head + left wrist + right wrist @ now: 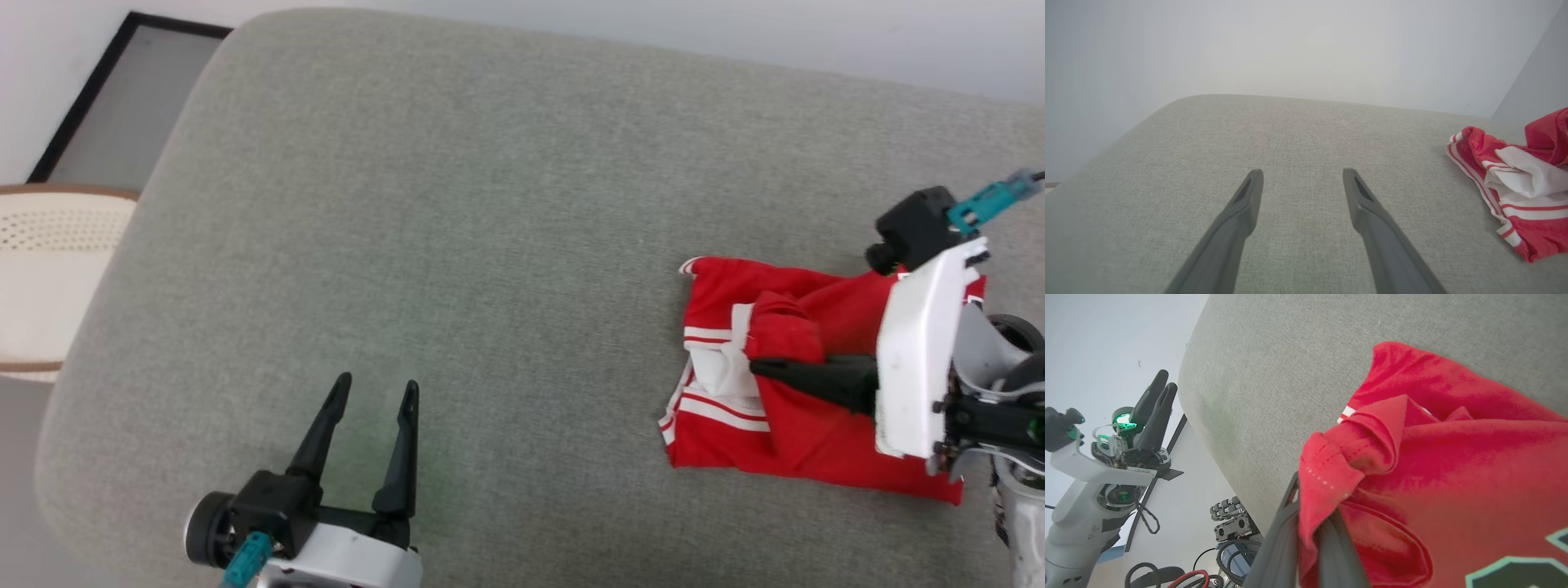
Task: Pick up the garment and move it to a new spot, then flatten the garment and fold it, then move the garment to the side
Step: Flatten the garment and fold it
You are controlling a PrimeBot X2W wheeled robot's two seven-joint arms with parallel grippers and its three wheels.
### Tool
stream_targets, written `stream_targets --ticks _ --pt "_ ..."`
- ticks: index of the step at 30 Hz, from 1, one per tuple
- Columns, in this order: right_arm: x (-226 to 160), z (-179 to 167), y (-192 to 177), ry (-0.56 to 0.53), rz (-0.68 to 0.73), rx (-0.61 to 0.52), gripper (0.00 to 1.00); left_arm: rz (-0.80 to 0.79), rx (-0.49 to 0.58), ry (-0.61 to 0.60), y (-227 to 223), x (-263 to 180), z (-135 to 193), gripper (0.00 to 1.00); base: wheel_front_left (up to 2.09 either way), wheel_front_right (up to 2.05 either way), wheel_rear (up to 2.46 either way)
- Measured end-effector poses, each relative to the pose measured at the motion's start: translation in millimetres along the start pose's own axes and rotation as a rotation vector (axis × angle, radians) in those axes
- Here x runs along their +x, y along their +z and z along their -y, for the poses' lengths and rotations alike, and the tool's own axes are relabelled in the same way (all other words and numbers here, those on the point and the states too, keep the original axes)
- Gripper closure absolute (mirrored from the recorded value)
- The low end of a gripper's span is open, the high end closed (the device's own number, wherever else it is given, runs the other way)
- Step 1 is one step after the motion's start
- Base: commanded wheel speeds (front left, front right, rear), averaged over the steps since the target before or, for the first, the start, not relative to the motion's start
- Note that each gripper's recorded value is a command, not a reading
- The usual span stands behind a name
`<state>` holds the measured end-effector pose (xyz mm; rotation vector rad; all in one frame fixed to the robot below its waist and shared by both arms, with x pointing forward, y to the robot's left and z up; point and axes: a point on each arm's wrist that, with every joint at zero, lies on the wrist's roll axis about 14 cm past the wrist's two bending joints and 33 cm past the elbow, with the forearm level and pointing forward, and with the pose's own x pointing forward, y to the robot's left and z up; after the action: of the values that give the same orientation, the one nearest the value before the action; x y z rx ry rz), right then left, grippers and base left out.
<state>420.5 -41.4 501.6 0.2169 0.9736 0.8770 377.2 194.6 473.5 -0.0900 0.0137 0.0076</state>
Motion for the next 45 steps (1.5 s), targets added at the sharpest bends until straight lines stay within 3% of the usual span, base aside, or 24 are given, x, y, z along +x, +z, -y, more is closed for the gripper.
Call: stream_targets --ticks 11,13,14,15,26,32,45 --pt "29.2 -2.2 6.6 0.032 -0.002 0.009 1.0 -0.008 -0.01 0.024 -2.7 0.7 -5.4 0.0 0.0 0.0 0.0" --pt "30.7 0.2 6.2 0.028 0.005 0.014 0.5 -0.012 -0.015 0.02 -4.3 2.0 -4.0 0.0 0.0 0.0 0.0" --pt "31.0 1.3 6.8 0.026 0.011 0.016 0.13 -0.013 -0.018 0.019 -4.7 3.1 -3.6 0.0 0.0 0.0 0.0" --pt "31.3 1.8 6.7 0.024 0.013 0.016 0.0 -0.013 -0.019 0.017 -5.1 4.2 -3.2 0.0 0.0 0.0 0.0" --pt "3.4 15.9 29.9 -0.038 0.201 0.0 0.0 -0.009 -0.032 -0.032 -6.4 17.7 8.5 0.0 0.0 0.0 0.0" --pt "-29.7 56.1 37.6 -0.215 0.352 -0.027 0.0 0.006 -0.039 -0.071 -3.4 32.2 18.4 0.0 0.0 0.0 0.0" --pt "-90.8 127.2 -10.9 -0.529 0.562 -0.028 0.0 -0.019 -0.085 -0.142 -12.2 48.7 40.4 0.0 0.0 0.0 0.0"
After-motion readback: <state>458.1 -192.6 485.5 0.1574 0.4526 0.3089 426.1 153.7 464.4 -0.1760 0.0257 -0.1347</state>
